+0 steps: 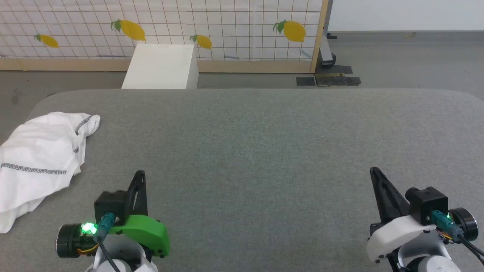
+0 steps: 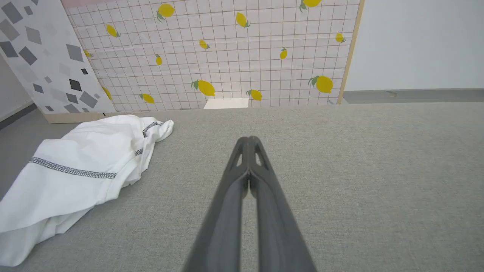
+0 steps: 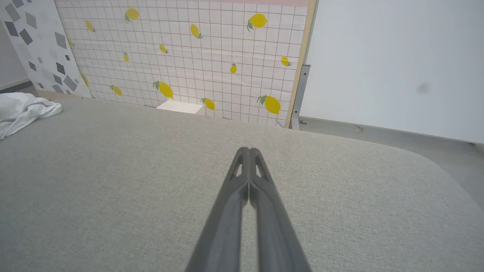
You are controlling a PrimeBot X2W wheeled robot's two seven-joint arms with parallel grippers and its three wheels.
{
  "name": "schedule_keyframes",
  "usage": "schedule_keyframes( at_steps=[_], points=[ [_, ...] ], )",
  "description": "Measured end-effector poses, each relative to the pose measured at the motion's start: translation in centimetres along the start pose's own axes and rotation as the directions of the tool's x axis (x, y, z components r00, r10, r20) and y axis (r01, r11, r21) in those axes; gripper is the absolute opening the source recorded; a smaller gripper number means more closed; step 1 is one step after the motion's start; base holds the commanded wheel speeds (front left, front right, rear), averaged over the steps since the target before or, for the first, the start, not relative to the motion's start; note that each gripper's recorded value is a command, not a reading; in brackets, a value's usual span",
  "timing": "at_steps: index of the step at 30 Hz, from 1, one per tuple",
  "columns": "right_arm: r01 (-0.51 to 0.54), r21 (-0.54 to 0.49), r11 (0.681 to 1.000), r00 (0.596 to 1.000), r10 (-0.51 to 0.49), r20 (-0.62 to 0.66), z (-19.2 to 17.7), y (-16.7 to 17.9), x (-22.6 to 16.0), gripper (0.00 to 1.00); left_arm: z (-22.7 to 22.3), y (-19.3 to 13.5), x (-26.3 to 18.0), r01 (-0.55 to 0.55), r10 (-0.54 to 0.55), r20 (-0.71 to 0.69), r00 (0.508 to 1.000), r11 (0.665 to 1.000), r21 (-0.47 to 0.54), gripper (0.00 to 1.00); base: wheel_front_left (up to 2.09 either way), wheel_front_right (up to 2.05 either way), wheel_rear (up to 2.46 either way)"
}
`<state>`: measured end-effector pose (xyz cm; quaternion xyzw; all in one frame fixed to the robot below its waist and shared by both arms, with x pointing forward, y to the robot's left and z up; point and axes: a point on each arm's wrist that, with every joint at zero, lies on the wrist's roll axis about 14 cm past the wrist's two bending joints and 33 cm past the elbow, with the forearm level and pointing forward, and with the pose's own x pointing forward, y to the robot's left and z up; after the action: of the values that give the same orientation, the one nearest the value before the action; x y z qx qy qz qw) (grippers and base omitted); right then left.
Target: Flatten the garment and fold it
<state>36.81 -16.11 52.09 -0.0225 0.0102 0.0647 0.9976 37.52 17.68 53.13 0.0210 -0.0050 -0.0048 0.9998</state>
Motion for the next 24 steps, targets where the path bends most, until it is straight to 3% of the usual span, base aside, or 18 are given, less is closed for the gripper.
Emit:
schedule_keyframes(
  at_steps=[24],
  points=[
    [0.0, 0.0, 1.0, 1.0, 0.0, 0.0, 0.0, 0.0, 0.0, 0.0, 0.0, 0.01, 0.0, 0.0, 0.0, 0.0, 1.0, 1.0, 0.0, 0.0, 0.0, 0.0, 0.0]
  ],
)
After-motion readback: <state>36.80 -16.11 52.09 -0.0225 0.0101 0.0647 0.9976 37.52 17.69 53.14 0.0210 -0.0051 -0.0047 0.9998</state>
